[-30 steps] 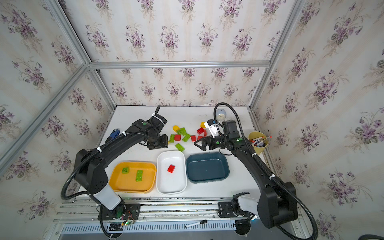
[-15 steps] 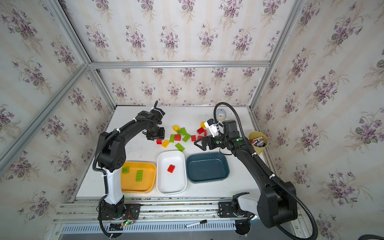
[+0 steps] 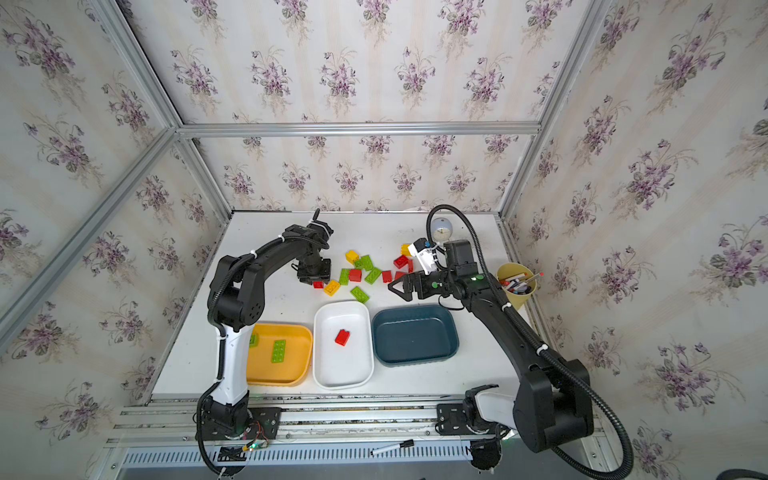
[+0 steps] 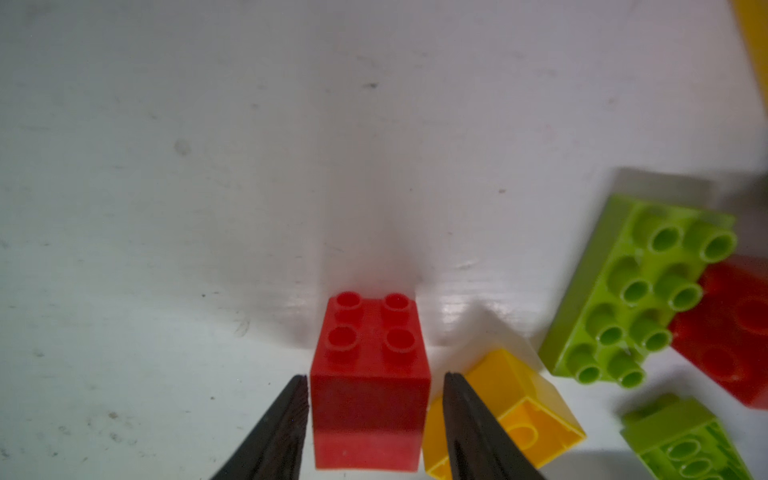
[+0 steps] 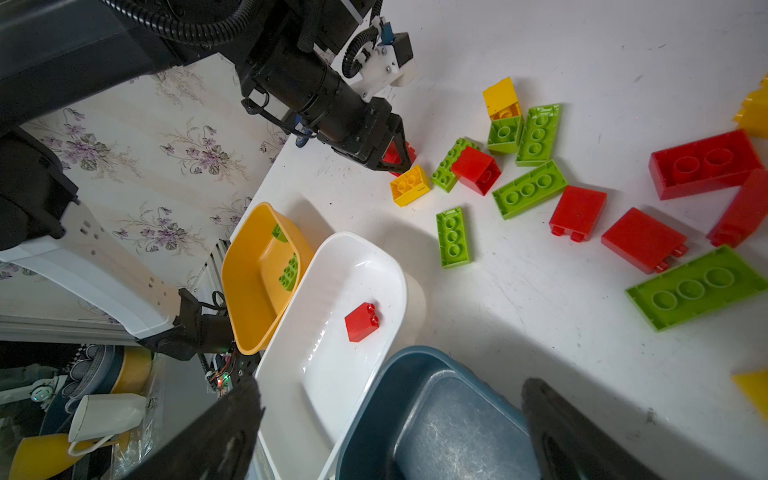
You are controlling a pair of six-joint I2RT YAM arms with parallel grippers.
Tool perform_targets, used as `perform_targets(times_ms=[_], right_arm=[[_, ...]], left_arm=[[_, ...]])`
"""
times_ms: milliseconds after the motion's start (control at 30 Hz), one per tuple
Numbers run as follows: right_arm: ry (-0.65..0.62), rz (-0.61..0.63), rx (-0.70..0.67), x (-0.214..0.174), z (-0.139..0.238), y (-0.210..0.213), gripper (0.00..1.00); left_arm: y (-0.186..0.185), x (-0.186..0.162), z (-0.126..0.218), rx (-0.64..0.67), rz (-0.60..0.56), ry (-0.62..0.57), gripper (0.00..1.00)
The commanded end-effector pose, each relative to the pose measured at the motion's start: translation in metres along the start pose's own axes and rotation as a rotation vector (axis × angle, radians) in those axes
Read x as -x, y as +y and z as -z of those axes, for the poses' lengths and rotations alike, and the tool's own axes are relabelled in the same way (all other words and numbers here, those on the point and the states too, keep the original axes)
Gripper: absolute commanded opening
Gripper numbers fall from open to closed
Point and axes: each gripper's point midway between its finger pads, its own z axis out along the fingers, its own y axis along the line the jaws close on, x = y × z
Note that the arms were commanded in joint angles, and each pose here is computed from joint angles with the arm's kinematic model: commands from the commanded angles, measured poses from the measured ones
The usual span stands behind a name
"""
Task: Sort the legos into containers by color
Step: 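Move the left gripper back to a second red 2x2 brick and grasp it, then carry the second red brick with the left gripper into the white tray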
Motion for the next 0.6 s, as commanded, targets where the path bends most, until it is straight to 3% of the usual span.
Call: perform_targets(times_ms=[0, 300, 567], right_arm=[[-0.012, 0.02, -0.002, 0.006, 0.002, 0.002, 1.0], [-0.012, 0.023, -0.005, 0.008, 0.002, 0.002, 1.0], [-0.008, 0.018, -0.007, 0.005, 0.002, 0.002, 1.0]], left_arm=[[0.002, 0.003, -0.002, 0.009, -0.007, -0.003, 0.48], [-0.001, -0.001, -0.009, -0.011, -0.006, 0.011, 0.35], [-0.008, -0.002, 0.038, -0.064, -0.011, -0.065, 0.32]])
